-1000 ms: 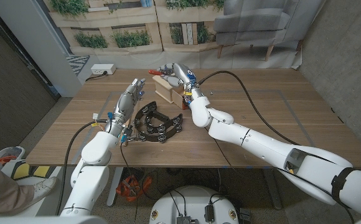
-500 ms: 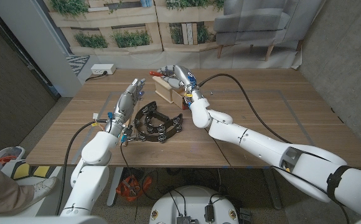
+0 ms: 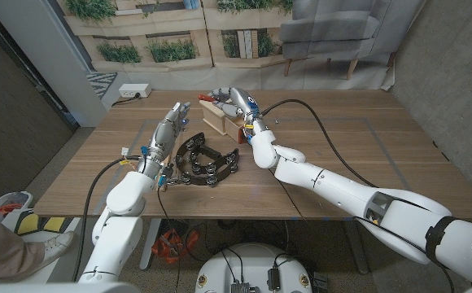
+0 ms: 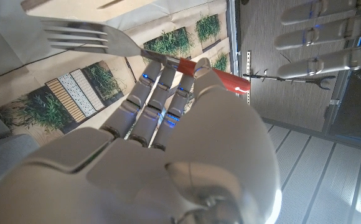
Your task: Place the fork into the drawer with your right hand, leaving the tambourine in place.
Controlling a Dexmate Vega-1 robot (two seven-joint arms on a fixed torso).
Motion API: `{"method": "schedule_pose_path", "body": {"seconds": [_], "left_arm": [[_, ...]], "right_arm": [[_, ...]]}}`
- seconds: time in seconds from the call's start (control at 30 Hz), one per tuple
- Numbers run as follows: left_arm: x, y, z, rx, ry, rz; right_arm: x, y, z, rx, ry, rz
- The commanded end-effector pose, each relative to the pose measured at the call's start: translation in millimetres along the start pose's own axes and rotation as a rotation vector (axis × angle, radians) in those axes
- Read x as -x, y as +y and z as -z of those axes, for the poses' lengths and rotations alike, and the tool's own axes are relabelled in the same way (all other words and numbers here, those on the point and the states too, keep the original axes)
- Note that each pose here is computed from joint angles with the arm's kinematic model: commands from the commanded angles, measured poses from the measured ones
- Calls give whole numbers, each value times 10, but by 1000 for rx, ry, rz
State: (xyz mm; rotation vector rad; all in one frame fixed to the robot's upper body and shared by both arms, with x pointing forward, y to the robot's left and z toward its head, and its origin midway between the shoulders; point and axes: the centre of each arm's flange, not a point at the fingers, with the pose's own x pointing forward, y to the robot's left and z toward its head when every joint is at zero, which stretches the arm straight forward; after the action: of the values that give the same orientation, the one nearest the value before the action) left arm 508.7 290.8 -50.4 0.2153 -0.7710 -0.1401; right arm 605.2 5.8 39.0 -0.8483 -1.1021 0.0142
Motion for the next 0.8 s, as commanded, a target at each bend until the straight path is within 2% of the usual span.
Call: {"method": "schedule_pose_path", "body": {"seconds": [0.03, 0.2, 0.8], "left_arm": [[14, -18, -33, -3, -16, 4], [38, -13, -34, -4, -11, 3], [63, -23, -17, -3, -4, 2]], "right_arm": [[88, 6, 97, 2, 24, 1], [79, -10, 131, -4, 36, -1], [36, 62, 192, 18, 27, -5]]}}
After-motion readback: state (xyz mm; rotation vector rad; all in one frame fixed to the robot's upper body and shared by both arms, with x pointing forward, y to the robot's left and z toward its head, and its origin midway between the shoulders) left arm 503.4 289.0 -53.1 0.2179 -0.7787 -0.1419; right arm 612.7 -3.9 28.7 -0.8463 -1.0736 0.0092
